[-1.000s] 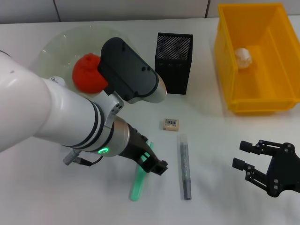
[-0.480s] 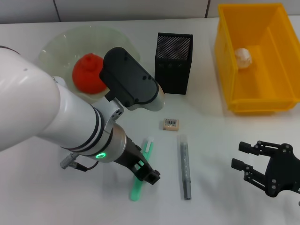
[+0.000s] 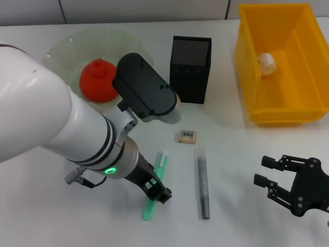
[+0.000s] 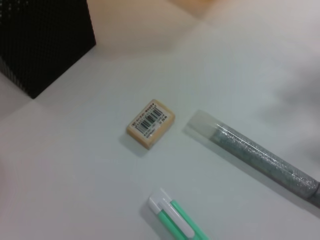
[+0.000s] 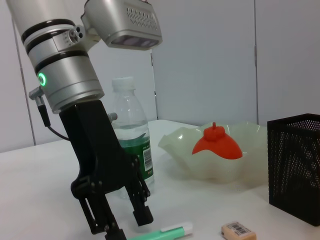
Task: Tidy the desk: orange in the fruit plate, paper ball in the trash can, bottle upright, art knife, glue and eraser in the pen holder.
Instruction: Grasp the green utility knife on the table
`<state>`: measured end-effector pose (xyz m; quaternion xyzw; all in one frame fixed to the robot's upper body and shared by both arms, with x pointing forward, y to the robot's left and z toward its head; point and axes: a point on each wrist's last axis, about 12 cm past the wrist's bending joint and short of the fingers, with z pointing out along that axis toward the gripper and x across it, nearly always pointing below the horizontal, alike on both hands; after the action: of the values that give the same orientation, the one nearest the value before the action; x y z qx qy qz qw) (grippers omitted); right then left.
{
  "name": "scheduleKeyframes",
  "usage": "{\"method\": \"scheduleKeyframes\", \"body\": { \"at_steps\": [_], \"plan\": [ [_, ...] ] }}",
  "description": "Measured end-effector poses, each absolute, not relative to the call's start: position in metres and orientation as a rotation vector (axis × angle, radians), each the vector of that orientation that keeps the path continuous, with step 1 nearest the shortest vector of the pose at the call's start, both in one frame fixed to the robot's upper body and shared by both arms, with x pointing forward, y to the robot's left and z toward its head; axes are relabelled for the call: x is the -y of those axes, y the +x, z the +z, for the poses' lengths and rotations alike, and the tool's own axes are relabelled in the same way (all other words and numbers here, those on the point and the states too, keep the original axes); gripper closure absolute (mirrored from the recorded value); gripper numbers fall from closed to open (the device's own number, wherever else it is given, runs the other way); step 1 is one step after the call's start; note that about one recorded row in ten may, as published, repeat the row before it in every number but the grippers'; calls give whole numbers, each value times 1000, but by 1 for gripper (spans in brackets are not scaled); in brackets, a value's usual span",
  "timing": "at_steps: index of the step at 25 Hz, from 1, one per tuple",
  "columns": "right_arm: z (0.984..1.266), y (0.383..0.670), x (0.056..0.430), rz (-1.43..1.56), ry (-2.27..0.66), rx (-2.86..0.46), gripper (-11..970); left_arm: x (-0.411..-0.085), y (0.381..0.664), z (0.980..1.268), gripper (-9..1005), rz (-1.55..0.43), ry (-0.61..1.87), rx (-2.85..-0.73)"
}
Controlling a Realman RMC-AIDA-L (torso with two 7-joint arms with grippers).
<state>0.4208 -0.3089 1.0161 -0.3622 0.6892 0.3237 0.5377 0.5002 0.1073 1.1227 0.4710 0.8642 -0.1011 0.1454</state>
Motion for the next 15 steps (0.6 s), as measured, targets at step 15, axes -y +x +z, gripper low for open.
{"method": "scheduleKeyframes", "body": {
  "at_steps": [15],
  "plan": [
    [1017,416,301,863,-965,-1619,423,-106,502,1126,491,-292,1374,-2499]
  ]
}}
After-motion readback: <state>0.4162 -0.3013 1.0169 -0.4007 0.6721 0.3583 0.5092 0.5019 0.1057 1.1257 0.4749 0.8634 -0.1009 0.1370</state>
